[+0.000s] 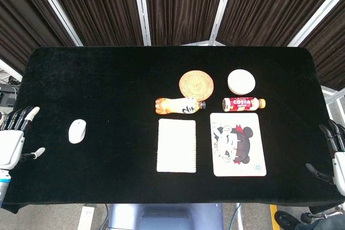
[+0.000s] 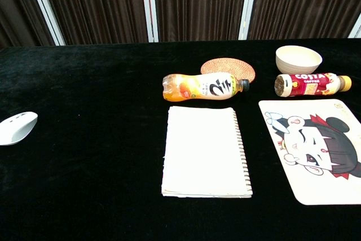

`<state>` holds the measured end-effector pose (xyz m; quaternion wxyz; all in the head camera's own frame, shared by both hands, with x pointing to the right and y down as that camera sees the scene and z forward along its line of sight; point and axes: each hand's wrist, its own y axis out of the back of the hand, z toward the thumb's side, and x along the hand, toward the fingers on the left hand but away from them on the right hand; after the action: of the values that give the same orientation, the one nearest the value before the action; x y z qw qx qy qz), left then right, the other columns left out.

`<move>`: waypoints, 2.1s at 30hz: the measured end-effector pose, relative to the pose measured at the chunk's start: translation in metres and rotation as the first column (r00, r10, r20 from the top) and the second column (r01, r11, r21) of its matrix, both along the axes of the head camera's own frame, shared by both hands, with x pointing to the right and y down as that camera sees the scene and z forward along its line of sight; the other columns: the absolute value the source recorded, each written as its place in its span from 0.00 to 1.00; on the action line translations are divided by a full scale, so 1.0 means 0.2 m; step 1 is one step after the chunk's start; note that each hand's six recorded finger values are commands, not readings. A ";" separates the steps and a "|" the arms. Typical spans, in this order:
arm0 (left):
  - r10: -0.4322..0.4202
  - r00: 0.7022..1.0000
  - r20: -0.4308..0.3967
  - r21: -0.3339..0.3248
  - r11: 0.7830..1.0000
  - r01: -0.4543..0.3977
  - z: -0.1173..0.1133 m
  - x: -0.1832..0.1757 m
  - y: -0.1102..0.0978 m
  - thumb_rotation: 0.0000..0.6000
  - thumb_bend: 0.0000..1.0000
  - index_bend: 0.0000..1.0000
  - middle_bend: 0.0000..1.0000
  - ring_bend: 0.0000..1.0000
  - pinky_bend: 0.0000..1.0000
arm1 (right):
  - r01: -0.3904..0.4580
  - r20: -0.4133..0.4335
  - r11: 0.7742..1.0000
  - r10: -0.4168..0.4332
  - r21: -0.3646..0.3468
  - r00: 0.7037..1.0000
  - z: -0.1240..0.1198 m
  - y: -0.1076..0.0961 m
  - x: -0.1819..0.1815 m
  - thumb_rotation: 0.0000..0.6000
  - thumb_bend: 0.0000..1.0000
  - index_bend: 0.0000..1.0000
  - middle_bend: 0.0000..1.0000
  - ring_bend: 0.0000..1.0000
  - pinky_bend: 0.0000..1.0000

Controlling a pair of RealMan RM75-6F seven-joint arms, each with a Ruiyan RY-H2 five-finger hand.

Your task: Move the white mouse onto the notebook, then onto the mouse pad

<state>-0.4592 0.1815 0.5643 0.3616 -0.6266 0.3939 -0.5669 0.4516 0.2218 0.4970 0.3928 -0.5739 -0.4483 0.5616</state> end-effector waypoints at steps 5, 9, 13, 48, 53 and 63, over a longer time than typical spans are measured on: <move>0.005 1.000 0.011 0.000 1.000 -0.005 0.00 -0.01 -0.01 1.00 0.00 0.00 0.00 0.00 0.00 | -0.002 0.000 1.000 0.002 0.000 1.000 0.00 0.00 0.00 1.00 0.00 0.07 0.00 0.00 0.00; 0.032 0.999 0.034 -0.021 0.999 -0.031 0.05 -0.02 -0.03 1.00 0.00 0.00 0.00 0.00 0.00 | -0.011 0.002 1.000 0.011 -0.001 1.000 0.00 -0.01 0.01 1.00 0.00 0.07 0.00 0.00 0.00; 0.102 0.992 0.069 -0.052 0.994 -0.099 0.12 0.00 -0.07 1.00 0.00 0.00 0.00 0.00 0.00 | -0.020 -0.011 1.000 0.020 -0.009 1.000 0.02 -0.01 0.02 1.00 0.00 0.07 0.00 0.00 0.00; 0.822 0.482 0.303 -0.263 0.558 -0.787 0.78 0.27 -0.25 1.00 0.00 0.23 0.01 0.00 0.00 | -0.113 -0.121 0.993 0.107 -0.041 0.987 0.12 -0.05 0.11 1.00 0.00 0.07 0.00 0.00 0.00; 0.824 0.483 0.295 -0.275 0.558 -0.783 0.81 0.28 -0.23 1.00 0.00 0.23 0.02 0.00 0.00 | -0.114 -0.119 0.993 0.109 -0.037 0.987 0.12 -0.05 0.11 1.00 0.00 0.07 0.00 0.00 0.00; 0.814 0.504 0.288 -0.281 0.575 -0.768 0.82 0.26 -0.22 1.00 0.00 0.27 0.08 0.05 0.05 | -0.123 -0.114 0.992 0.118 -0.035 0.986 0.11 -0.05 0.12 1.00 0.00 0.07 0.00 0.00 0.00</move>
<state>-0.4081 0.1371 0.7274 0.6135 -0.6314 -0.0500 -0.4717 0.4765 0.2110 0.5196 0.3703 -0.5216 -0.4478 0.6247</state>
